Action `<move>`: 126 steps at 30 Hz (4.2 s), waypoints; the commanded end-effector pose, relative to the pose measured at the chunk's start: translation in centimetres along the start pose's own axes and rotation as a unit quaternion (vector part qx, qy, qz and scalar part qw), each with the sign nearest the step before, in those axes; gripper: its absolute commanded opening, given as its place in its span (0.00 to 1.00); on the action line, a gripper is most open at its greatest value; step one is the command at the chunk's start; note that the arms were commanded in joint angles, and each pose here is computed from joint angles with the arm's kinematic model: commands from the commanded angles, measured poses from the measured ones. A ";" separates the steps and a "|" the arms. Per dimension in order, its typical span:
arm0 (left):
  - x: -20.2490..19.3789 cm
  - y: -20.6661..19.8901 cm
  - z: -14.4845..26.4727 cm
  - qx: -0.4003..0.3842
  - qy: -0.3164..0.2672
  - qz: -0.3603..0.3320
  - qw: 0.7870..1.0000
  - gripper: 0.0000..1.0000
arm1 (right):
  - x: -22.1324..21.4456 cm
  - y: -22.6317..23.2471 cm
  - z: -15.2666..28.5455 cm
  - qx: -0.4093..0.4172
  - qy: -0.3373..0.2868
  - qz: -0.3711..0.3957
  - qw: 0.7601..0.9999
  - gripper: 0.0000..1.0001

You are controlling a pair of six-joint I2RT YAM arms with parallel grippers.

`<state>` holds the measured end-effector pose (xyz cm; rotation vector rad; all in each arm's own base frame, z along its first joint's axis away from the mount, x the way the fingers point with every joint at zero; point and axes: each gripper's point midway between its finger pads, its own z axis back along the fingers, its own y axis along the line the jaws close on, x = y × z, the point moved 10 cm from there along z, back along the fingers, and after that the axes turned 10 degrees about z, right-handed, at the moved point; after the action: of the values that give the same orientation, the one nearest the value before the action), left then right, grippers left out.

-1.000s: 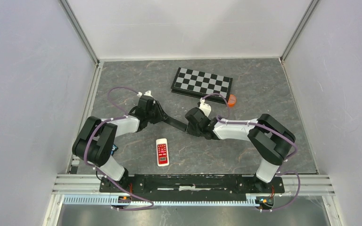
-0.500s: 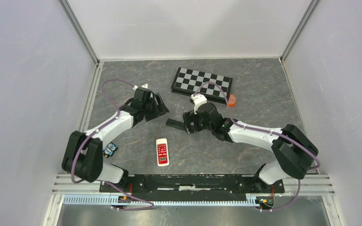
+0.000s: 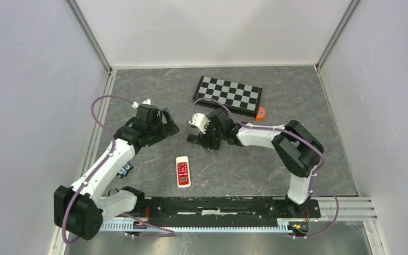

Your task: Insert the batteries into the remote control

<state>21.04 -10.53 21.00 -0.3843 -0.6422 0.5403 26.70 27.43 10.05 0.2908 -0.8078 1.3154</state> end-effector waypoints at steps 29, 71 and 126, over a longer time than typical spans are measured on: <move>-8.5 2.3 -2.5 0.115 0.114 -0.061 0.985 1.00 | -3.1 -10.4 -0.2 -0.041 0.026 0.027 0.998 0.73; -13.6 -11.3 -2.6 -0.259 0.047 -0.388 0.883 0.32 | -2.7 -0.3 13.8 -0.029 -0.201 -0.528 0.825 0.75; -9.1 -9.1 -3.6 -0.215 -0.313 -0.679 0.628 0.43 | 2.9 -3.2 15.4 0.006 -0.219 -0.745 0.630 0.05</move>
<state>20.13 -23.15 17.46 -0.1104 -1.3716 -1.0466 23.68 18.89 21.68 0.9807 -0.5807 -0.3934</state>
